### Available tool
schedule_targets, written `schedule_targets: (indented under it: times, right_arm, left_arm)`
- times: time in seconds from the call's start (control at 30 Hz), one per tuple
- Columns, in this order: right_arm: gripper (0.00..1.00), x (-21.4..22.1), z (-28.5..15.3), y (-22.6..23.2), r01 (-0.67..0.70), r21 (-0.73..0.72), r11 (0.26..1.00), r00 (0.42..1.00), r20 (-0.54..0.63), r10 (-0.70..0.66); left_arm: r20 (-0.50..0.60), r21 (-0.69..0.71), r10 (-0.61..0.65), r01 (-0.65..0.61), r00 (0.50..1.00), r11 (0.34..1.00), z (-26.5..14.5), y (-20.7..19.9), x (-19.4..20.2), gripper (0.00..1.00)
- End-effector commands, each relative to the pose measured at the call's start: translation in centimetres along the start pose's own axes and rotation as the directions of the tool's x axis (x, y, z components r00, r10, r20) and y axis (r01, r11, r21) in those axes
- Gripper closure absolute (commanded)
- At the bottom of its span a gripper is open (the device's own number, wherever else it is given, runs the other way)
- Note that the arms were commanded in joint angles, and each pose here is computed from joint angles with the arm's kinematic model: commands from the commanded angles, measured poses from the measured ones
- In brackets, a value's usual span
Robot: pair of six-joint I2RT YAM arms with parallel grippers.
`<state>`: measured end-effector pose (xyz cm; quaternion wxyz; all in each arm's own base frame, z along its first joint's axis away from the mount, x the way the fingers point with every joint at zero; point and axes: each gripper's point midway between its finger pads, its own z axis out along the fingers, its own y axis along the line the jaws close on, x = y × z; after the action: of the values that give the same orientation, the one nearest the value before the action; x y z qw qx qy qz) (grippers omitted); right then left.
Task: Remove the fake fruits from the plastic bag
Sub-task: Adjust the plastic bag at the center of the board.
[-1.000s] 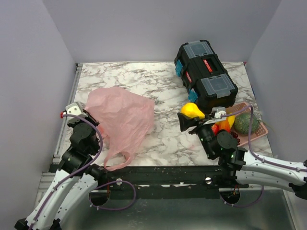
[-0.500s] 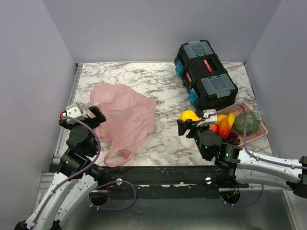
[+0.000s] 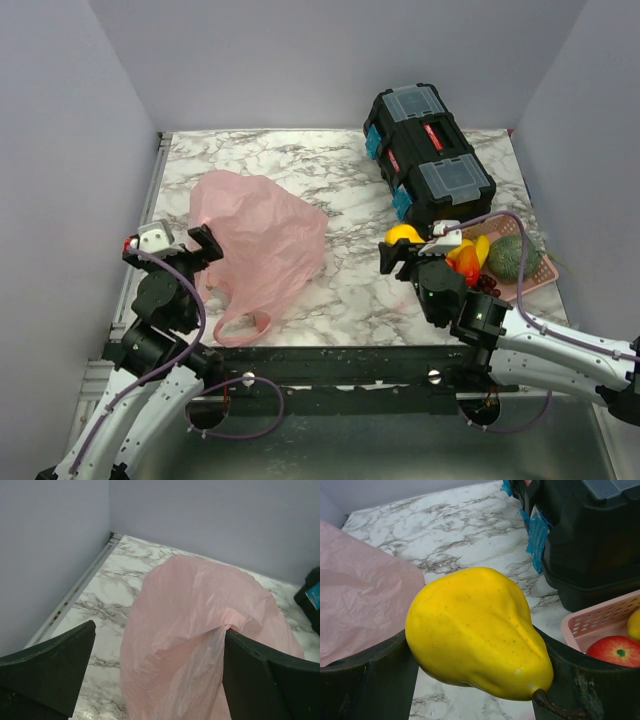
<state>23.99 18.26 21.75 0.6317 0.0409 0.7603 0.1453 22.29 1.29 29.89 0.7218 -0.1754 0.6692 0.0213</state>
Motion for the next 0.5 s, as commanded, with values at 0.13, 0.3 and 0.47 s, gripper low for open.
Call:
schedule_targets:
  times: [0.13, 0.3, 0.47]
  right_arm:
    - [0.99, -1.3, -0.6, 0.0, -0.028, -0.019, 0.999, 1.0, 0.008, 0.028]
    - [0.99, -1.7, -0.7, 0.2, -0.036, -0.026, 0.999, 0.999, 0.016, 0.036]
    - [1.0, -2.1, -1.1, 0.3, -0.074, -0.049, 0.996, 0.997, 0.022, 0.075]
  left_arm:
    - [-0.293, 0.359, 0.207, -0.093, 0.933, 0.929, -2.2, -6.2, 2.0, 0.01]
    - [-0.487, 0.519, 0.349, -0.056, 0.801, 0.853, -4.8, -9.0, 3.6, 0.01]
    - [-0.548, 0.568, 0.452, -0.084, 0.704, 0.819, -6.4, -8.3, 4.1, 0.01]
